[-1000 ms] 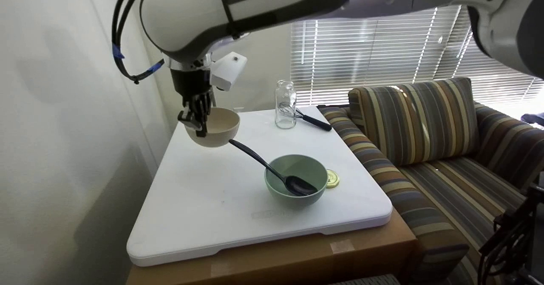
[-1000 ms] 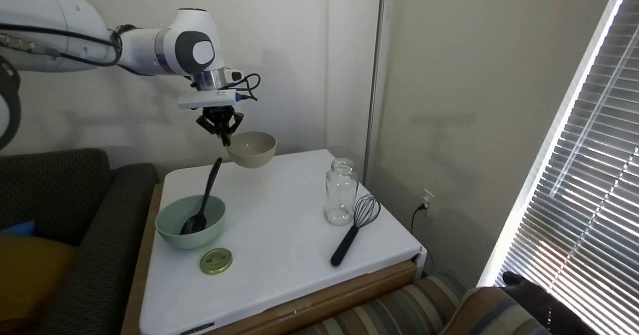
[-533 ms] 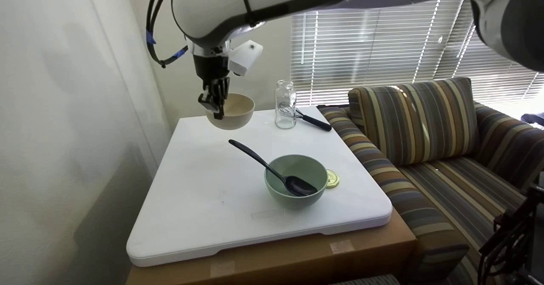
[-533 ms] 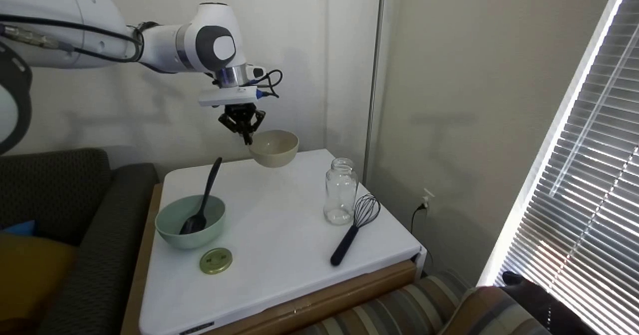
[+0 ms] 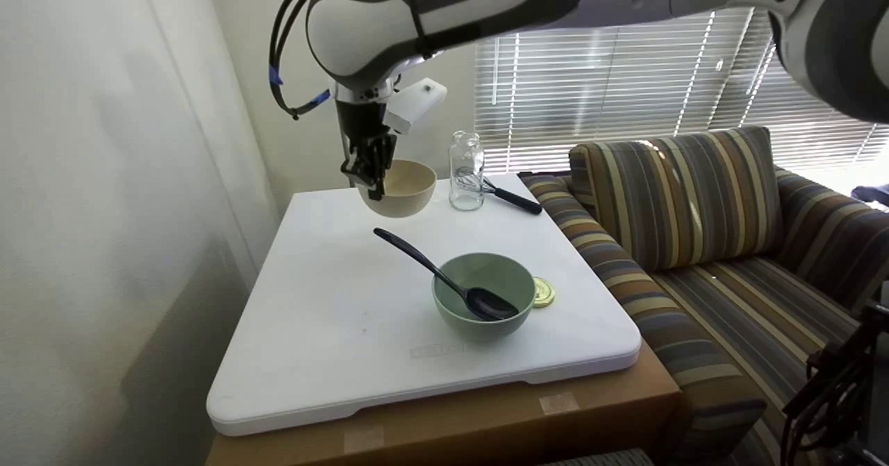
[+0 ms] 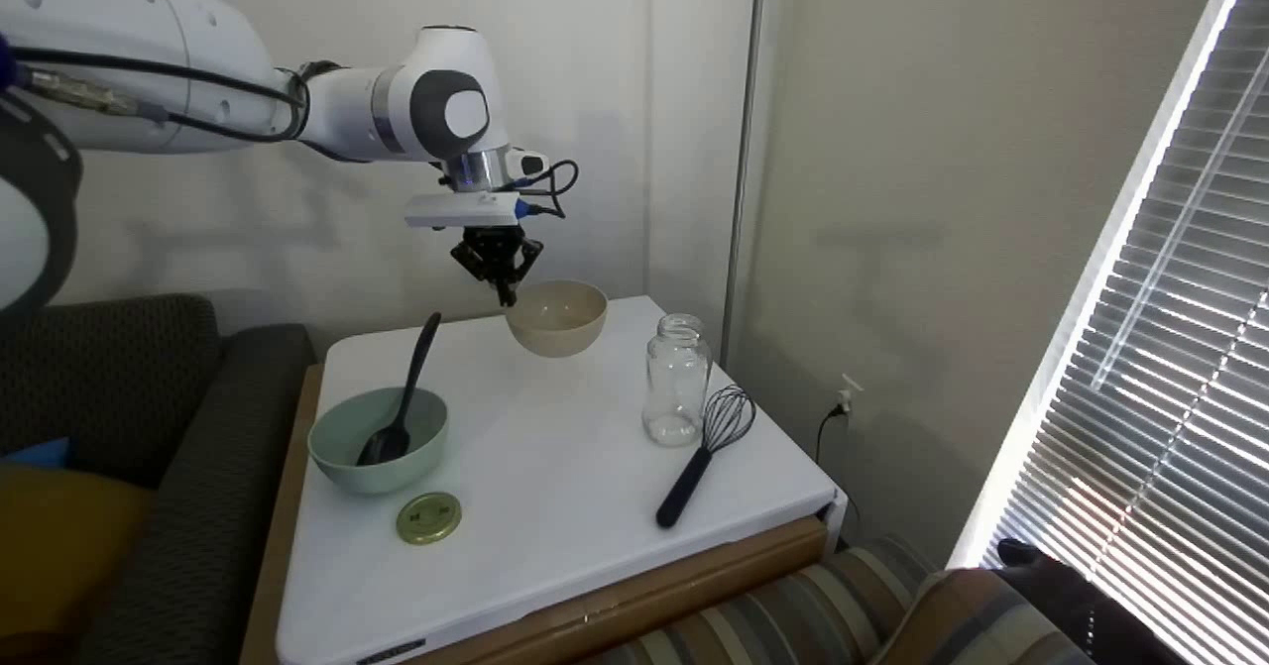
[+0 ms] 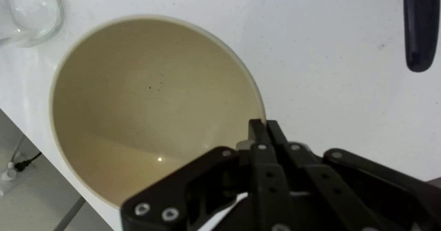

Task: Move the brown bowl between the blue bowl and glass bottle

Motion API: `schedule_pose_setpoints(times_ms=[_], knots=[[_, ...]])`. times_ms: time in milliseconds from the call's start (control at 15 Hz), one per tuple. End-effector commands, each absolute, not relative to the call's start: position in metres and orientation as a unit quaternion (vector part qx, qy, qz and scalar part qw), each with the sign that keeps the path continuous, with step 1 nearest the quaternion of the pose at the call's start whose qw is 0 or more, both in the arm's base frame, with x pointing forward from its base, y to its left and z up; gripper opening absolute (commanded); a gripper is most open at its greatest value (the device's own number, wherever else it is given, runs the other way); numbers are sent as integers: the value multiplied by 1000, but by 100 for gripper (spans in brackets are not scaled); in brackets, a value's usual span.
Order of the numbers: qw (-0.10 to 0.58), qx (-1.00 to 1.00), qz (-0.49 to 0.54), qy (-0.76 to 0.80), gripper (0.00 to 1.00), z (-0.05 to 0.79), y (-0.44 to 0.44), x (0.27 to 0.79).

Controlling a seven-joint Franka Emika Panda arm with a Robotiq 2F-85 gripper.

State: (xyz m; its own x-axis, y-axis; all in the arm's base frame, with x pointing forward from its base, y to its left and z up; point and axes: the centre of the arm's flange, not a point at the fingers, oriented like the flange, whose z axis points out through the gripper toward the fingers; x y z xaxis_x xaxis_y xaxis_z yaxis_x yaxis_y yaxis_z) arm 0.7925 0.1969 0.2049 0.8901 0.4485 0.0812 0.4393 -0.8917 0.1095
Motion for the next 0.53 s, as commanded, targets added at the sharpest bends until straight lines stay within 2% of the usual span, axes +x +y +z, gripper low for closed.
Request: schedule_pose_setpoints(times_ms=[0,467], knots=[[47,979,36,196,1,190,187,799],[43,986,15,159,1,146,178,784]])
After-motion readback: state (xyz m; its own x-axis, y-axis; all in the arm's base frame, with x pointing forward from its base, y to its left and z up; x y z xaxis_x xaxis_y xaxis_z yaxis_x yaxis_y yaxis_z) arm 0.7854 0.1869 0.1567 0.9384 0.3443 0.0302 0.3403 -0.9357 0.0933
